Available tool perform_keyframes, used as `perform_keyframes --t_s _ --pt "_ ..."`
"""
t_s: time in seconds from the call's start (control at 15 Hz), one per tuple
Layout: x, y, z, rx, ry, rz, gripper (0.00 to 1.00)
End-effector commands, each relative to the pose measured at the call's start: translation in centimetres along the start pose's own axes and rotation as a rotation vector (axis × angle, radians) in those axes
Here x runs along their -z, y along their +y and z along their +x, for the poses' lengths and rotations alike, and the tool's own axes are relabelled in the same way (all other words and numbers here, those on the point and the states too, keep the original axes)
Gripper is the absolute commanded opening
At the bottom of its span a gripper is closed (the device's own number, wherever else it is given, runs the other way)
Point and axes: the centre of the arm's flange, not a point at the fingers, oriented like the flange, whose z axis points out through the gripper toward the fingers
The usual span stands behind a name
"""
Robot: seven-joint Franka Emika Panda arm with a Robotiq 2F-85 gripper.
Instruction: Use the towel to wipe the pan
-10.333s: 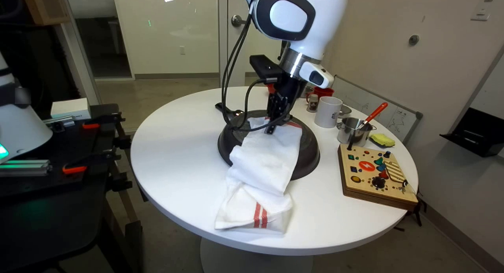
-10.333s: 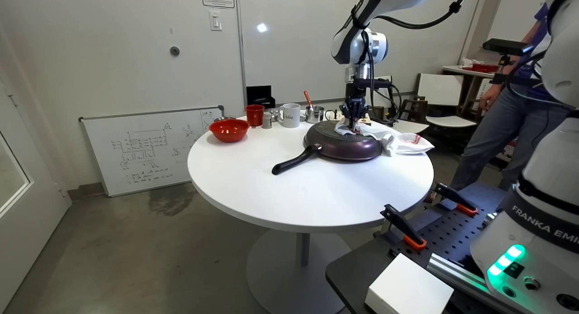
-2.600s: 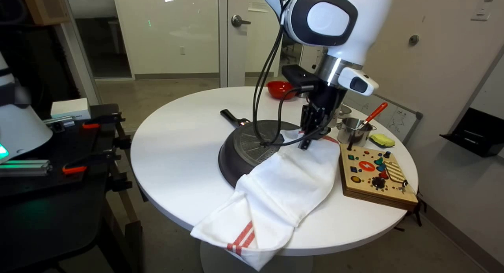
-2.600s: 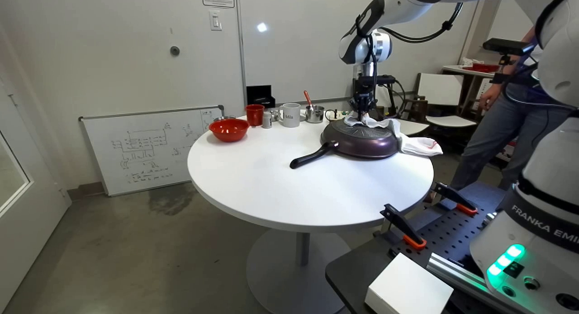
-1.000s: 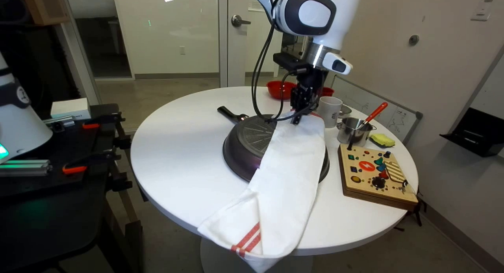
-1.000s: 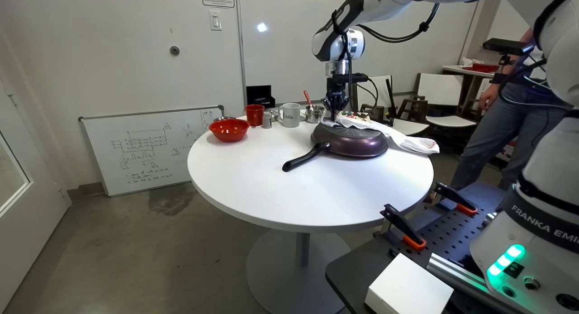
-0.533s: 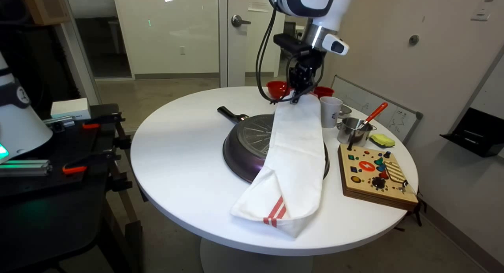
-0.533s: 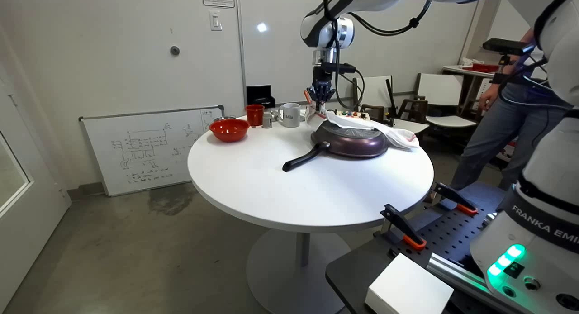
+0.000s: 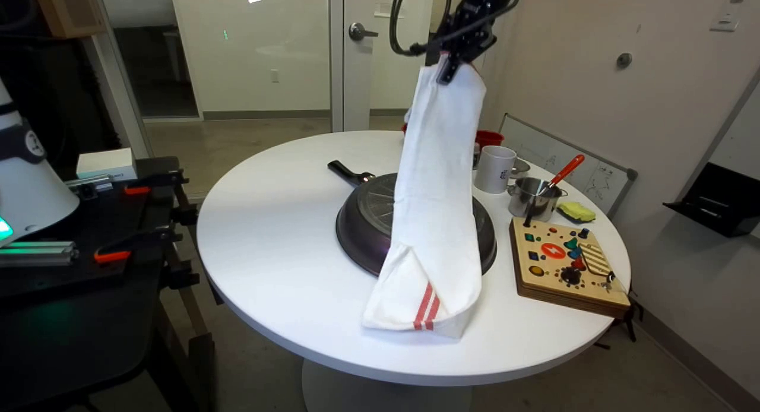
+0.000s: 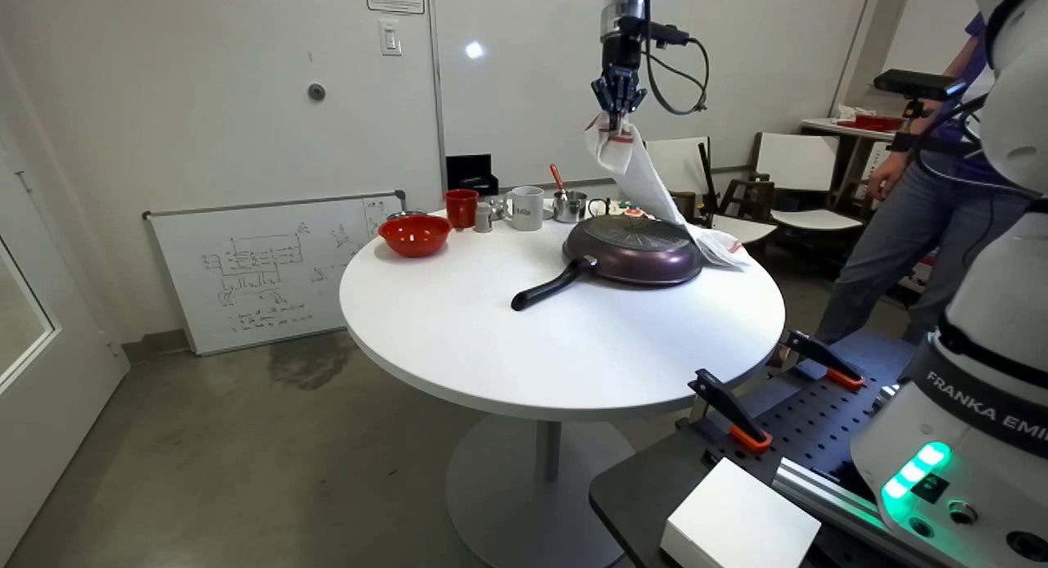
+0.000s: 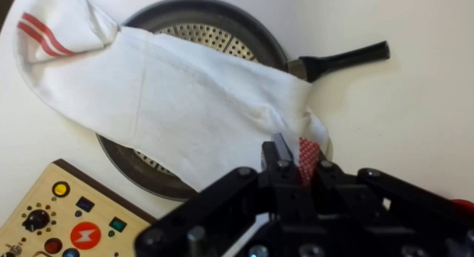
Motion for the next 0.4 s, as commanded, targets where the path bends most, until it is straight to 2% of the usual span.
perform_keyframes --t_s 0.0,0.13,0.2,0.27,0.33 --pt "4.1 1.8 -4.5 0.038 -0.046 0.112 0.02" --pt "4.3 3.1 -6.2 0.029 -0.04 0.168 0.04" --pt "4.4 2.5 -4.4 0.012 -0.025 0.108 0.32" --pt "4.8 3.1 -4.7 0.006 -0.019 0.115 0.09" --pt "4.8 3.4 -4.8 0.002 -0.018 0.115 0.15"
